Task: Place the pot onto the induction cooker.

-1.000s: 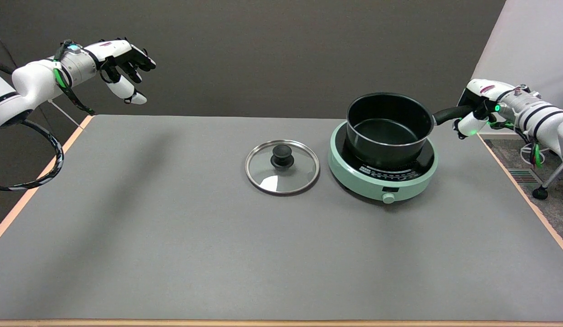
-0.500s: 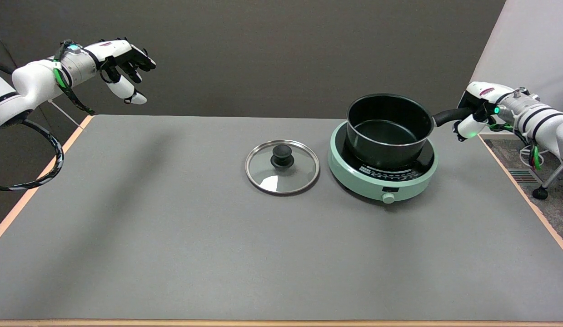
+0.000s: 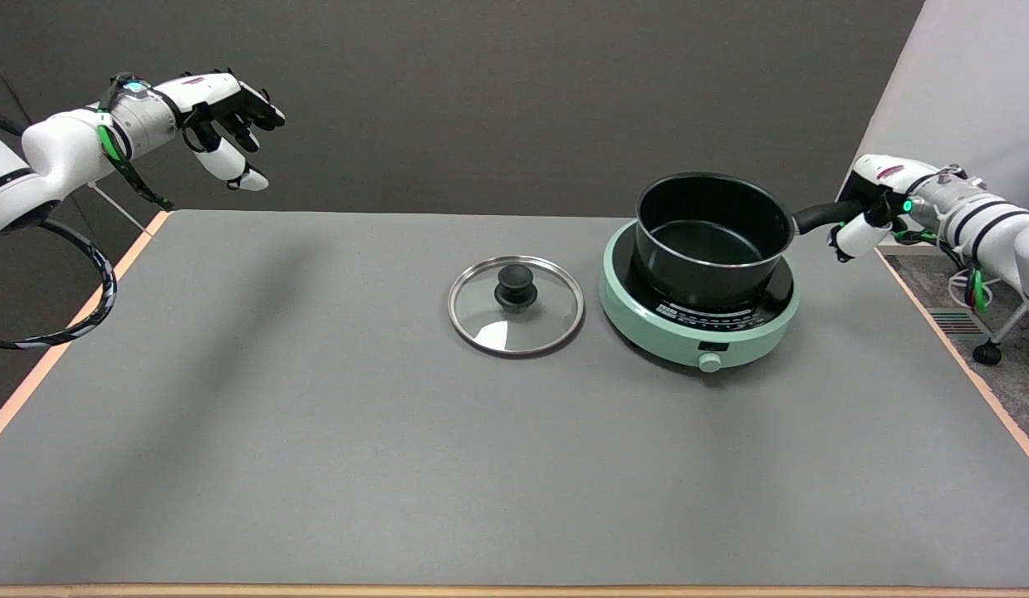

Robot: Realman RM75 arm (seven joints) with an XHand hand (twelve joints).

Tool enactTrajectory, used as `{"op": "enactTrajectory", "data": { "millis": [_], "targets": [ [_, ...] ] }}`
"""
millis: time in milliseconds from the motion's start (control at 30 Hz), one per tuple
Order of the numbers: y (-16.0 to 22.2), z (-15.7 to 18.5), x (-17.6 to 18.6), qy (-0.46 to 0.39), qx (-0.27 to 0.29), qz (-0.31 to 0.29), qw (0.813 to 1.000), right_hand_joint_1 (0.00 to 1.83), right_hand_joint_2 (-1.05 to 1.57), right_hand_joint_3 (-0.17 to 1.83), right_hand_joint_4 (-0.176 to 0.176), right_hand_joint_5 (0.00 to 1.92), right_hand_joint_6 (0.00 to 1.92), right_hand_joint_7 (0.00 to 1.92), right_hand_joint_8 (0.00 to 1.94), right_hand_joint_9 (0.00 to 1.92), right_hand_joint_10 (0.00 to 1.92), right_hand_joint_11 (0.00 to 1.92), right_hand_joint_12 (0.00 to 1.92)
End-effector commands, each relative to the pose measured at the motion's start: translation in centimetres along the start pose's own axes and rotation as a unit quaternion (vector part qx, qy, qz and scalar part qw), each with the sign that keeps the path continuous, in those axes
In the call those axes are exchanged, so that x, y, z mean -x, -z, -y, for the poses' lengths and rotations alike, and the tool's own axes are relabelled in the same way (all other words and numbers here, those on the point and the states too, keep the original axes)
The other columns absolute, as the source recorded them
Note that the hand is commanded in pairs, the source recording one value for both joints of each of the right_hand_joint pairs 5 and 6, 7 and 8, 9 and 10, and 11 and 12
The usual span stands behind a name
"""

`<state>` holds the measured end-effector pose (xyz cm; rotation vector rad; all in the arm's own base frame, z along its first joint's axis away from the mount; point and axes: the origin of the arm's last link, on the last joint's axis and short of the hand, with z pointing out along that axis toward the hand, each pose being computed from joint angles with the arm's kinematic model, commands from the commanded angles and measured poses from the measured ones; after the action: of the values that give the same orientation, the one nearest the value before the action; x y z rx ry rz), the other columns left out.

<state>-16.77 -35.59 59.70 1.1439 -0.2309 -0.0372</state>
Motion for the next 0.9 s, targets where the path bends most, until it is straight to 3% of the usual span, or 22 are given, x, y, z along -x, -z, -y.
{"op": "enactTrajectory", "data": {
  "millis": [33, 67, 133, 300, 367, 400, 433, 467, 533, 567, 667, 900],
  "targets": [
    [-0.2, 0.2, 0.8, -0.004, -0.004, 0.01, 1.0, 1.12, 0.79, 1.69, -0.092, 1.41, 1.41, 1.41, 1.41, 1.41, 1.41, 1.41, 1.41],
    [-0.2, 0.2, 0.9, -0.004, -0.005, 0.011, 1.0, 1.1, 0.79, 1.71, -0.058, 1.3, 1.3, 1.3, 1.3, 1.3, 1.3, 1.3, 1.3],
    [-0.2, 0.3, 0.9, -0.002, -0.007, 0.012, 1.0, 1.07, 0.78, 1.73, -0.027, 1.21, 1.21, 1.21, 1.21, 1.21, 1.21, 1.21, 1.21],
    [-0.2, 0.5, 0.8, 0.013, -0.015, 0.014, 1.0, 1.02, 0.75, 1.74, 0.002, 1.04, 1.04, 1.04, 1.04, 1.04, 1.04, 1.04, 1.04],
    [-0.3, 0.5, 0.7, 0.018, -0.016, 0.012, 1.0, 1.01, 0.69, 1.67, -0.013, 0.98, 0.98, 0.98, 0.98, 0.98, 0.98, 0.98, 0.98],
    [-0.3, 0.6, 0.6, 0.022, -0.018, 0.012, 1.0, 1.01, 0.65, 1.62, -0.056, 0.96, 0.96, 0.96, 0.96, 0.96, 0.96, 0.96, 0.96],
    [-0.3, 0.7, 0.6, 0.024, -0.02, 0.012, 0.999, 1.0, 0.63, 1.56, -0.176, 0.93, 0.93, 0.93, 0.93, 0.93, 0.93, 0.93, 0.93],
    [-0.3, 0.8, 0.5, 0.029, -0.022, 0.011, 0.999, 1.02, 0.61, 1.53, -0.176, 0.92, 0.92, 0.92, 0.92, 0.92, 0.92, 0.92, 0.92],
    [-0.3, 1.1, 0.2, 0.039, -0.028, 0.008, 0.999, 0.99, 0.3, 1.64, -0.176, 0.81, 0.81, 0.81, 0.81, 0.81, 0.81, 0.81, 0.81],
    [-0.3, 1.2, 0.0, 0.045, -0.03, 0.005, 0.998, 1.03, -0.18, 1.73, -0.176, 0.61, 0.61, 0.61, 0.61, 0.61, 0.61, 0.61, 0.61],
    [-0.3, 1.7, -0.5, 0.06, -0.039, -0.002, 0.997, 1.23, -0.58, 1.5, -0.176, 0.32, 0.32, 0.32, 0.32, 0.32, 0.32, 0.32, 0.32],
    [-0.1, 2.3, -1.2, 0.069, -0.049, -0.01, 0.996, 1.33, -0.78, 1.5, -0.176, 0.31, 0.31, 0.31, 0.31, 0.31, 0.31, 0.31, 0.31]
  ]
}}
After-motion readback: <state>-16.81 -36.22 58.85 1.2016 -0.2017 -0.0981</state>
